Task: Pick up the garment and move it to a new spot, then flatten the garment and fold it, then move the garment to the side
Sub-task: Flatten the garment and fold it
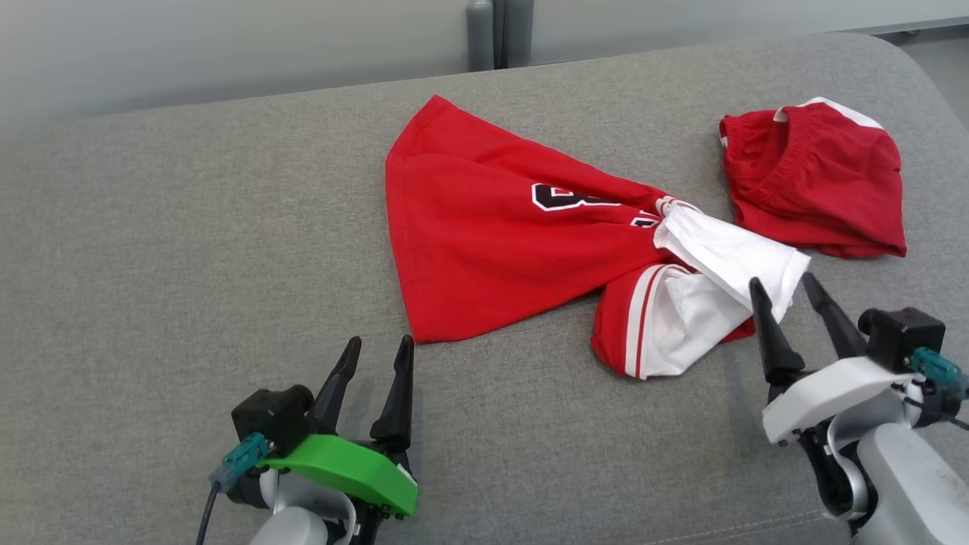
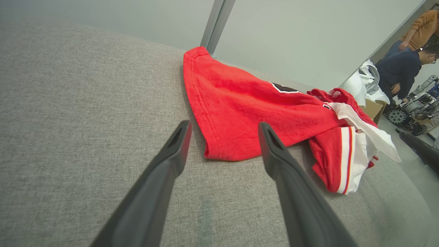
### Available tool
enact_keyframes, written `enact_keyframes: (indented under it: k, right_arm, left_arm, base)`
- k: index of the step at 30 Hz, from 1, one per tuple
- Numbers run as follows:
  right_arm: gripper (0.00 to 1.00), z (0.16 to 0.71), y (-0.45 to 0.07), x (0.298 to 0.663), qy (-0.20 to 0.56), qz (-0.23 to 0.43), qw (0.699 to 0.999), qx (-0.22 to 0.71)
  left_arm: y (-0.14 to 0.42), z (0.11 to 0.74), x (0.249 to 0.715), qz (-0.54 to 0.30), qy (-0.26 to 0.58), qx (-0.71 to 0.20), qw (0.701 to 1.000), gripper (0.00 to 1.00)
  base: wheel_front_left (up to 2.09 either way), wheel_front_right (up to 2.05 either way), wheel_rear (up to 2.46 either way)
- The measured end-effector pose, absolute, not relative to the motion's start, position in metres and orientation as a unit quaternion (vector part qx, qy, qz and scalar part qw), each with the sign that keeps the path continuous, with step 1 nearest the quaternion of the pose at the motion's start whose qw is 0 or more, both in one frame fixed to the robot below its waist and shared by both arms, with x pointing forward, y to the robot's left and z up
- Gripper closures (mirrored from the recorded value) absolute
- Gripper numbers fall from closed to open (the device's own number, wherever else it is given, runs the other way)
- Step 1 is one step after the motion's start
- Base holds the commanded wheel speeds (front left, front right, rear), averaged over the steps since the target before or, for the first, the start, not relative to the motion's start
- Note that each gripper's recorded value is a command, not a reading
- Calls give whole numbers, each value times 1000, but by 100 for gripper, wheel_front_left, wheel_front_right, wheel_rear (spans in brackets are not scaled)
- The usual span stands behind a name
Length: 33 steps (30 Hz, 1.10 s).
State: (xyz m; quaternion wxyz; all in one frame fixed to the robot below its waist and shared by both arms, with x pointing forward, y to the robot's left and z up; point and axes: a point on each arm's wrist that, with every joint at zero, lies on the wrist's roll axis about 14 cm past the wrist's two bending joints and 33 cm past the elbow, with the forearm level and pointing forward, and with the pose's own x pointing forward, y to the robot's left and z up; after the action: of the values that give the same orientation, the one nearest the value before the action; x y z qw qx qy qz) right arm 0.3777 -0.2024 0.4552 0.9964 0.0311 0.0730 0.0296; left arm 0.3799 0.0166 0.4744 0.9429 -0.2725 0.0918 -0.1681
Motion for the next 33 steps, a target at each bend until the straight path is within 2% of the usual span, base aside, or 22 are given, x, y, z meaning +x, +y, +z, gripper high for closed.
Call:
enact_keyframes:
  k: [3, 10, 15, 21, 30, 31, 32, 33]
  right_arm:
    - [0, 444, -196, 366, 86, -5, 988, 128]
    - [0, 432, -202, 353, 93, -53, 966, 236]
    - [0, 438, -205, 360, 76, -56, 958, 272]
    - [0, 437, -198, 363, 66, -67, 934, 346]
    - [0, 429, -195, 363, 75, -71, 921, 375]
    - [3, 428, -195, 363, 75, -71, 921, 375]
    - [14, 428, -195, 363, 76, -71, 921, 376]
    - [19, 428, -195, 363, 76, -71, 919, 379]
  left_arm:
    - [11, 472, 381, -176, 96, -272, 941, 0]
    - [3, 465, 381, -188, 113, -269, 938, 0]
    - [3, 466, 382, -190, 111, -264, 939, 0]
    - [14, 468, 382, -176, 106, -262, 943, 0]
    - [27, 469, 385, -158, 98, -261, 947, 0]
    - [27, 469, 385, -157, 98, -261, 947, 0]
    - [27, 470, 384, -157, 98, -261, 947, 0]
    - [27, 470, 384, -156, 98, -261, 947, 0]
  base:
    - [0, 0, 0]
    - [0, 0, 0]
    - [0, 0, 0]
    - [0, 0, 0]
    - [0, 0, 0]
    - [0, 0, 0]
    - [0, 0, 0]
    - [0, 0, 0]
